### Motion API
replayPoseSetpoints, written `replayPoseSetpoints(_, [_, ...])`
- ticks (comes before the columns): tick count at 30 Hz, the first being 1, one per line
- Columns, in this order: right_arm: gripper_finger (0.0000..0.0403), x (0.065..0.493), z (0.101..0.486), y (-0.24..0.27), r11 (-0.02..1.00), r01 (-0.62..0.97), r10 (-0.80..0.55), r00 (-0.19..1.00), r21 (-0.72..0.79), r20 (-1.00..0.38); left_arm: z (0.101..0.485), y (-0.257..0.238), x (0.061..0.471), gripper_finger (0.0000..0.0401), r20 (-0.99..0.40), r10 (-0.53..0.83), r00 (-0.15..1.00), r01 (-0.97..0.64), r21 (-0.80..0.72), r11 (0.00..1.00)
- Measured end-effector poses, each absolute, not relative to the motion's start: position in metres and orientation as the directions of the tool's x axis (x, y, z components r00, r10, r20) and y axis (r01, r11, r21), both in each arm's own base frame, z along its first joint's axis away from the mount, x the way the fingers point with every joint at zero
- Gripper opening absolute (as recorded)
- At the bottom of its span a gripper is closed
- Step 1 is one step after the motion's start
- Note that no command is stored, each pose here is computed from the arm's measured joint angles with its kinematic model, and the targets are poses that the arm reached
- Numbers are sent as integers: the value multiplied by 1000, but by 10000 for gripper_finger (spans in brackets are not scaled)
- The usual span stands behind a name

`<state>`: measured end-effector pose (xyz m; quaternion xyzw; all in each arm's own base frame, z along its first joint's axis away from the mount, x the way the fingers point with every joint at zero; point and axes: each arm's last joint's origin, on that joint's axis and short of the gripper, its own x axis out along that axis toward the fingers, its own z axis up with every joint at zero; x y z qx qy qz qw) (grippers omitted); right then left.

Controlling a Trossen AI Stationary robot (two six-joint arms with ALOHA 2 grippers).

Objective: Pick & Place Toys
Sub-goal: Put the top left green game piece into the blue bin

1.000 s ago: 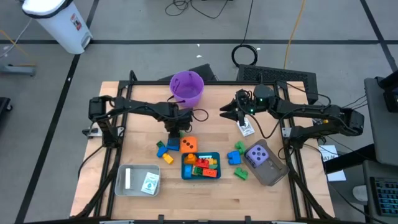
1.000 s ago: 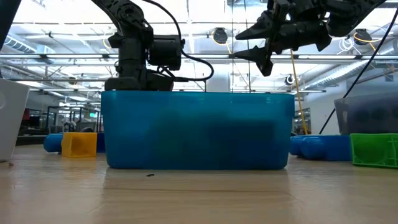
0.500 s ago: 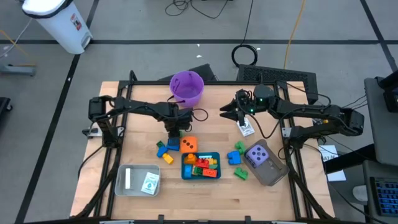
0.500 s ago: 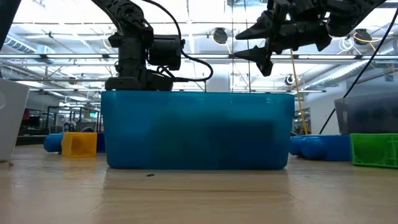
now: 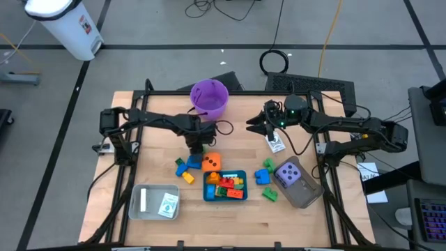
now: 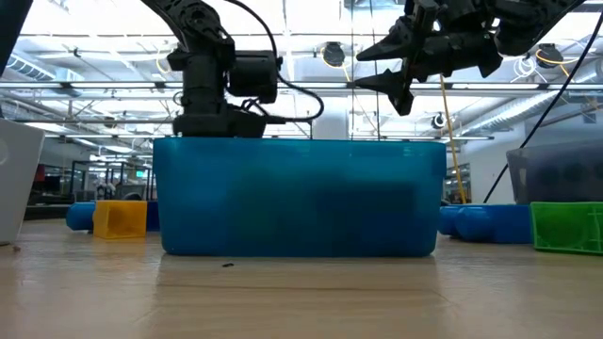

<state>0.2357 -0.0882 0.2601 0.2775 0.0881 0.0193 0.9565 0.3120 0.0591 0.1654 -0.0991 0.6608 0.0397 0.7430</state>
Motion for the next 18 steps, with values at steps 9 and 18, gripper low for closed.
replayPoseSetpoints(9, [196, 236, 261, -88, 846, 9, 85, 985, 532, -152, 190, 70, 323, 84, -986, -49, 162, -207, -82, 975])
replayPoseSetpoints(18, [196, 237, 268, -89, 862, -29, 83, 993, 505, -85, 247, 96, 339, 85, -961, -14, 276, -229, -80, 970])
